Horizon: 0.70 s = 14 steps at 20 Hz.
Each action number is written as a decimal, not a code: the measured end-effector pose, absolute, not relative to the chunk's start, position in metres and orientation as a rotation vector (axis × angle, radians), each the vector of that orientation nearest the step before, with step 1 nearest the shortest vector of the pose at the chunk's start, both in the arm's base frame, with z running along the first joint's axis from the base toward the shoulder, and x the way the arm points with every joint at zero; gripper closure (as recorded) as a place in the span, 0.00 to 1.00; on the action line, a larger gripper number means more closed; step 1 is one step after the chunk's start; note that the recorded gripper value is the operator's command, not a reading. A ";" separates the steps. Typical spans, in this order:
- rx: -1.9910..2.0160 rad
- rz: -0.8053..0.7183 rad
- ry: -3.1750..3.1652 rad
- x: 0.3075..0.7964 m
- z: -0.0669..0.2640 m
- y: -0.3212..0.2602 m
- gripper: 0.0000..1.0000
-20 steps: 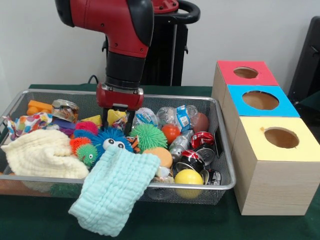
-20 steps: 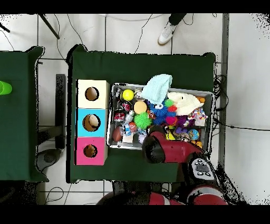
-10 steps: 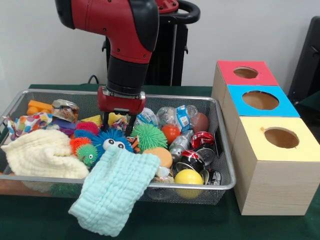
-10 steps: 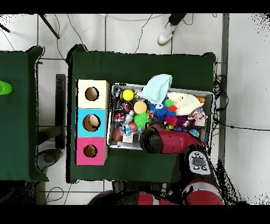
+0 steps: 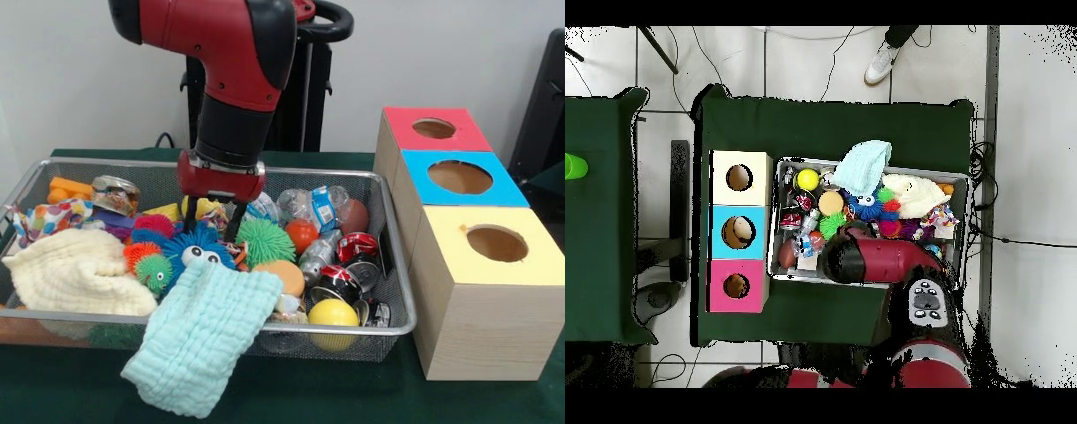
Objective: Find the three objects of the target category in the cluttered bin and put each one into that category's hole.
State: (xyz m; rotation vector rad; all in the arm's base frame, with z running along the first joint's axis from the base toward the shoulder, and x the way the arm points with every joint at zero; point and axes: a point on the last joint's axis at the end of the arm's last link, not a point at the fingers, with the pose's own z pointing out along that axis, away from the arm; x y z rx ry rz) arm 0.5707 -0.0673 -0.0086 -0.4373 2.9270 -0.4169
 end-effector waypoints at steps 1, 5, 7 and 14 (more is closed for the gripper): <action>-0.443 -0.425 2.922 0.572 -0.005 -0.064 0.00; -0.468 -0.457 2.901 0.576 0.011 -0.048 0.00; -0.467 -0.463 2.884 0.581 0.025 -0.039 0.00; -0.392 -0.442 2.833 0.603 0.055 -0.040 0.00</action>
